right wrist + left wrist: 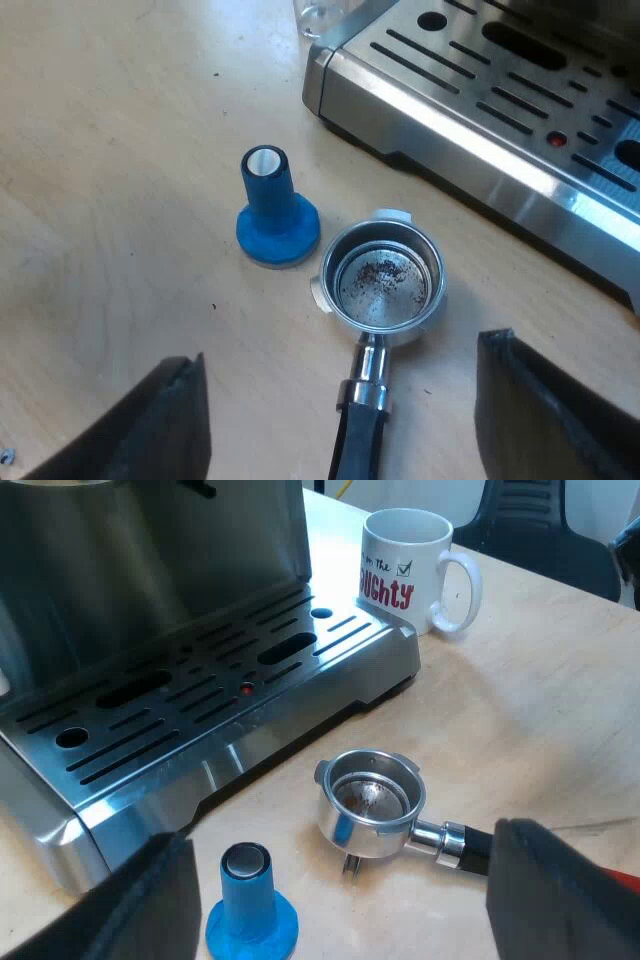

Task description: Grind coffee beans and then tamp

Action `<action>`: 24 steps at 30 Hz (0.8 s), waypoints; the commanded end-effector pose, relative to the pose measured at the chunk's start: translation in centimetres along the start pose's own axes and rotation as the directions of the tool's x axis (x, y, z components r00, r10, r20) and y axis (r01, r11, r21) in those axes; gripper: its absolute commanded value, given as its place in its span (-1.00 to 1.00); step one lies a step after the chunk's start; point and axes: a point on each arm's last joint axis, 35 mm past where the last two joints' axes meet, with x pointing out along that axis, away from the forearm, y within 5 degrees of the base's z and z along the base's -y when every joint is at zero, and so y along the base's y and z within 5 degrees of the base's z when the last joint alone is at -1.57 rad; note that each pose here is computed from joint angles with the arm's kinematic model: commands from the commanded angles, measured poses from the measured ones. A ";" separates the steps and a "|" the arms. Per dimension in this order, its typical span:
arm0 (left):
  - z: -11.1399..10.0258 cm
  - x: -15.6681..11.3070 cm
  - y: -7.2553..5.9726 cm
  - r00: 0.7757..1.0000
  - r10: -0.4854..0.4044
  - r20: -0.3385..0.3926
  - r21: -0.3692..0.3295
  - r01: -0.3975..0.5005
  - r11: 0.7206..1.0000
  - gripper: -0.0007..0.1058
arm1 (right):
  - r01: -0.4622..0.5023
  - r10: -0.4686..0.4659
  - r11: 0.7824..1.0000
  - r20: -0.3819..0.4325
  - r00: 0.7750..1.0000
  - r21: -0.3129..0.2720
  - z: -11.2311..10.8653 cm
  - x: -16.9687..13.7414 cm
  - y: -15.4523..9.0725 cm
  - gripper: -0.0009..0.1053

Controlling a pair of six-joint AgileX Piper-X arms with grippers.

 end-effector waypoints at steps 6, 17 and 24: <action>0.3 0.0 0.1 0.999 0.050 0.021 0.005 -0.050 0.999 0.19 | 0.000 0.000 1.000 0.038 0.999 0.000 0.6 -0.3 -0.1 0.18; 0.4 0.3 0.3 0.998 0.068 0.011 -0.001 -0.068 0.998 0.24 | 0.002 -0.003 1.000 0.057 0.998 0.008 0.8 -0.3 -0.1 0.36; 0.8 2.5 1.2 0.995 0.075 -0.069 -0.030 -0.077 0.997 0.36 | 0.002 -0.003 1.000 0.057 0.998 0.008 0.8 -0.3 -0.1 0.36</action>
